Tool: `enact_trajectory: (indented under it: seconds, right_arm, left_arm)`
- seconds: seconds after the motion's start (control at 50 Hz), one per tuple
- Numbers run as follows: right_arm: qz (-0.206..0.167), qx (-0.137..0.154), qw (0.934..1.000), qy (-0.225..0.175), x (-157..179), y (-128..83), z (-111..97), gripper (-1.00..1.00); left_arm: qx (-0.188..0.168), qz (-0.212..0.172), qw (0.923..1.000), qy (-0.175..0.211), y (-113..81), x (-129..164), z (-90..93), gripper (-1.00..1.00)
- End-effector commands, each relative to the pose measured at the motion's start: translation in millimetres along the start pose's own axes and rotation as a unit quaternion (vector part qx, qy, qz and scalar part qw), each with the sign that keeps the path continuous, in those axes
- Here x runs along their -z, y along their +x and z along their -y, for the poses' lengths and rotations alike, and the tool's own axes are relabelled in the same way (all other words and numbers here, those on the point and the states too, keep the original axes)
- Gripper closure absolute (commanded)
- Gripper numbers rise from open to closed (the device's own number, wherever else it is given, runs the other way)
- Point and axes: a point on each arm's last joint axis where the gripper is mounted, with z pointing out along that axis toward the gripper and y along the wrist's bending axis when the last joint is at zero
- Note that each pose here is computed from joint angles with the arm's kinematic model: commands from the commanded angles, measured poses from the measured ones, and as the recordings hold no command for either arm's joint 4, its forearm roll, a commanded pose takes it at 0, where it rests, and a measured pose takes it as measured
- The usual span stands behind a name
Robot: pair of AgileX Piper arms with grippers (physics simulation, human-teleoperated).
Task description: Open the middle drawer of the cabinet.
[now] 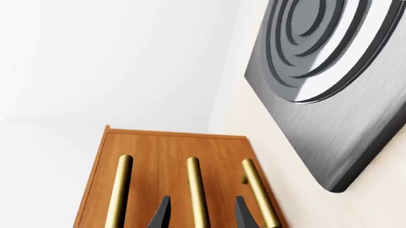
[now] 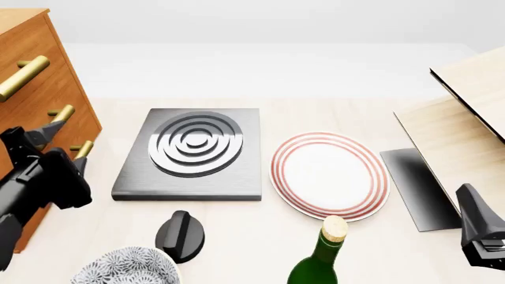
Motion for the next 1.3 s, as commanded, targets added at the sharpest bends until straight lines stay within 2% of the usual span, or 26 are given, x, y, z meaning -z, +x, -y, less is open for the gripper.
enact_trajectory:
  seconds: [0.02,0.06,0.32,0.54,0.72,0.9,1.3]
  right_arm:
    - [0.002,0.002,1.0000,-0.001,1,0,0,-1.00]
    - [0.002,0.002,1.0000,-0.001,1,0,0,-1.00]
    - [0.002,0.002,1.0000,-0.001,1,0,0,-1.00]
    - [0.002,0.002,1.0000,-0.001,1,0,0,-1.00]
    - [0.002,0.002,1.0000,-0.001,1,0,0,-1.00]
    - [0.002,0.002,1.0000,-0.001,1,0,0,-1.00]
    - [0.002,0.002,1.0000,-0.001,0,0,0,-1.00]
  left_arm:
    - [0.009,-0.005,0.9999,-0.011,2.1,-7,-5.3,-1.00]
    - [0.012,-0.003,0.9999,-0.012,0.5,-6,-9.6,-1.00]
    - [0.016,-0.024,0.9994,-0.018,10.3,-10,-8.6,-1.00]
    - [0.019,-0.036,0.9991,-0.006,16.4,-12,0.4,-1.00]
    - [0.038,-0.048,0.9981,-0.006,20.5,-13,-6.2,-1.00]
    - [0.036,-0.060,0.9975,-0.002,27.0,-13,3.0,-1.00]
    - [0.035,-0.079,0.9962,-0.007,37.5,-17,9.5,-1.00]
